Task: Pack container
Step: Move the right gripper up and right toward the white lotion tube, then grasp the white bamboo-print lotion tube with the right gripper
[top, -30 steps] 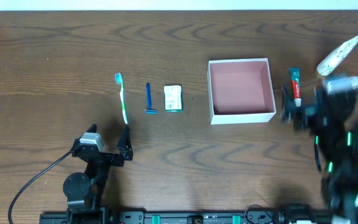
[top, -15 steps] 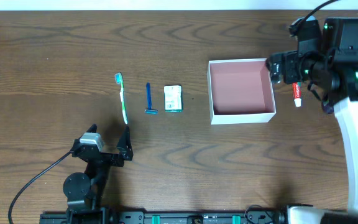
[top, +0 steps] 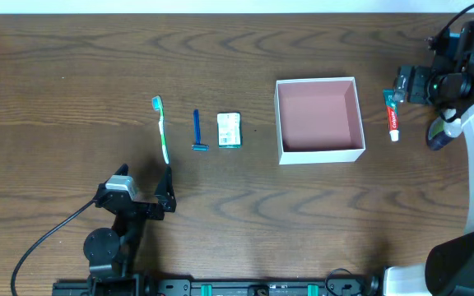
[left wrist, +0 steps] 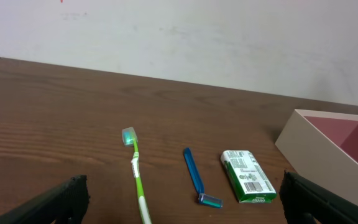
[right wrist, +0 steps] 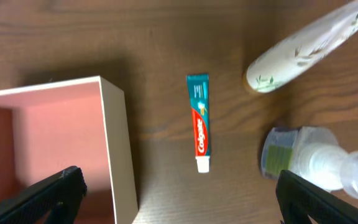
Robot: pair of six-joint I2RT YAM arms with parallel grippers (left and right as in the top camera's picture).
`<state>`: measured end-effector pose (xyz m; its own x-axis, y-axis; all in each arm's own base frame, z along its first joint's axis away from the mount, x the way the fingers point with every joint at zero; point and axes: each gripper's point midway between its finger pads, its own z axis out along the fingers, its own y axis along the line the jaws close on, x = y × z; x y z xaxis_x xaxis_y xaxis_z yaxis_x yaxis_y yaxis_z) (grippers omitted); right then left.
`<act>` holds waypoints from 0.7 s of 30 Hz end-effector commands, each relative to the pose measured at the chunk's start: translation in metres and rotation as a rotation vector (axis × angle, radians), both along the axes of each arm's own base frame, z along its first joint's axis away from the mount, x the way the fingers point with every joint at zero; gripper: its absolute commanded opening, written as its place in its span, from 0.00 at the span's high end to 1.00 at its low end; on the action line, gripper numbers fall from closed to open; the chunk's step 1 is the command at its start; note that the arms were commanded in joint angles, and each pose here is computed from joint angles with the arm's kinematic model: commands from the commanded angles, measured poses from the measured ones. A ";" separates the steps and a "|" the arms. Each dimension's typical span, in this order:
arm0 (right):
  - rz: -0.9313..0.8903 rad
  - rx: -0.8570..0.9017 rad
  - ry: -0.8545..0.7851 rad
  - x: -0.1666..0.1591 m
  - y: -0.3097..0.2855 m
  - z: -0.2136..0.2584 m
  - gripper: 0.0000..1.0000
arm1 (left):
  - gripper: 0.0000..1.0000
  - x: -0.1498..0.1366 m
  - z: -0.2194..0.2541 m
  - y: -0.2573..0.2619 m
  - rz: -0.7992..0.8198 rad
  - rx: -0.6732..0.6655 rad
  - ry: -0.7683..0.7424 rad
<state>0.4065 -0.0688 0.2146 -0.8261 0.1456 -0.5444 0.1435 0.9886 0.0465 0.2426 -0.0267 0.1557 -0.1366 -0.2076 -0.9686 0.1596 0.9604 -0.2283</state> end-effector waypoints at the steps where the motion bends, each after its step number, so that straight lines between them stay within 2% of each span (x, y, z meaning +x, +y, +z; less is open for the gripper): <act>1: -0.001 0.035 -0.035 0.003 0.003 0.011 0.01 | 0.02 -0.001 -0.016 -0.001 -0.006 -0.013 0.052; 14: 0.082 0.138 -0.166 0.025 0.024 0.034 0.01 | 0.02 -0.001 -0.016 -0.001 -0.006 -0.013 0.052; 17: 0.051 0.132 -0.191 0.029 0.019 0.042 0.01 | 0.02 -0.001 -0.016 -0.001 -0.006 -0.013 0.052; 21: -0.080 0.064 -0.230 0.032 -0.009 0.061 0.04 | 0.02 -0.001 -0.016 -0.001 -0.006 -0.013 0.052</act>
